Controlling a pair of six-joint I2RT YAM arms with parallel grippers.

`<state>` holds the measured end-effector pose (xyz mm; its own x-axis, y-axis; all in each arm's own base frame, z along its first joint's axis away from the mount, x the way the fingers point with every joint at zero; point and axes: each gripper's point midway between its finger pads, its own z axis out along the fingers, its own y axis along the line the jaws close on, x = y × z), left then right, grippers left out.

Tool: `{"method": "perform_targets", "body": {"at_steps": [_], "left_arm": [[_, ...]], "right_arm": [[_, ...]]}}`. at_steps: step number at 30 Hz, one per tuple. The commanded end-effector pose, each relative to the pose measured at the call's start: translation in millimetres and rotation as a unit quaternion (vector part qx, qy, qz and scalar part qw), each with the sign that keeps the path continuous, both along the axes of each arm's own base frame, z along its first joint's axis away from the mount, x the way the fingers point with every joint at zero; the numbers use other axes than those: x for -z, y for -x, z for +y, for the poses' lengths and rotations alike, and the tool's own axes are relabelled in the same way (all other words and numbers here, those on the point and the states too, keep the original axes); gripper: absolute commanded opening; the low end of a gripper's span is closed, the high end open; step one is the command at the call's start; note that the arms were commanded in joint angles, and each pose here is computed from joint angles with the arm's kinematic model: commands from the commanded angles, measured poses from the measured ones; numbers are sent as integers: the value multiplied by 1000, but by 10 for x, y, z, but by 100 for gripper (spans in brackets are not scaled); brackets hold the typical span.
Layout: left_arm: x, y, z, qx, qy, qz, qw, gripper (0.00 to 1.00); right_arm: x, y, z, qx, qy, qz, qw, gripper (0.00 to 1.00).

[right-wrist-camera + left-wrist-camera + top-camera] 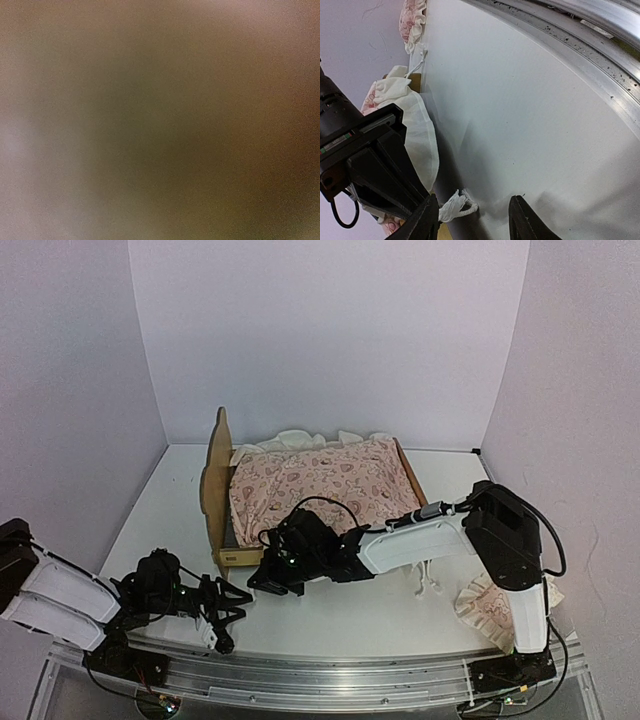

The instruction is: Set up the pet bed

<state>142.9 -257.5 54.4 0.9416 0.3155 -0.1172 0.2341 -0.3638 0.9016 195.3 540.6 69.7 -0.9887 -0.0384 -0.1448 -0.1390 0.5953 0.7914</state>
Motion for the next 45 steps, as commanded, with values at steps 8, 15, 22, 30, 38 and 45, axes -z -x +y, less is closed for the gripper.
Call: {"method": "perform_targets", "body": {"at_steps": [8,15,22,30,38,45], "left_arm": [[-270,-218,-198,-2,26,-43,999,45],[-181,-291,-199,-7,3,-39,999,41],[-206,-445,-213,-18,0,-48,999,41],[-261,-447,-245,-12,10,-53,998,36],[-367,-483,-280,-16,28,-60,998,15],[-406,-471,-246,-29,39,-47,998,0]], "right_arm": [[-137,14,51,-4,-20,14,1000,0],[-159,20,61,-8,-23,14,1000,0],[-195,48,65,-15,-27,18,999,0],[-162,83,89,-21,-28,33,999,0],[-84,100,68,-21,-23,58,998,0],[-72,74,45,-18,-22,58,998,0]]}}
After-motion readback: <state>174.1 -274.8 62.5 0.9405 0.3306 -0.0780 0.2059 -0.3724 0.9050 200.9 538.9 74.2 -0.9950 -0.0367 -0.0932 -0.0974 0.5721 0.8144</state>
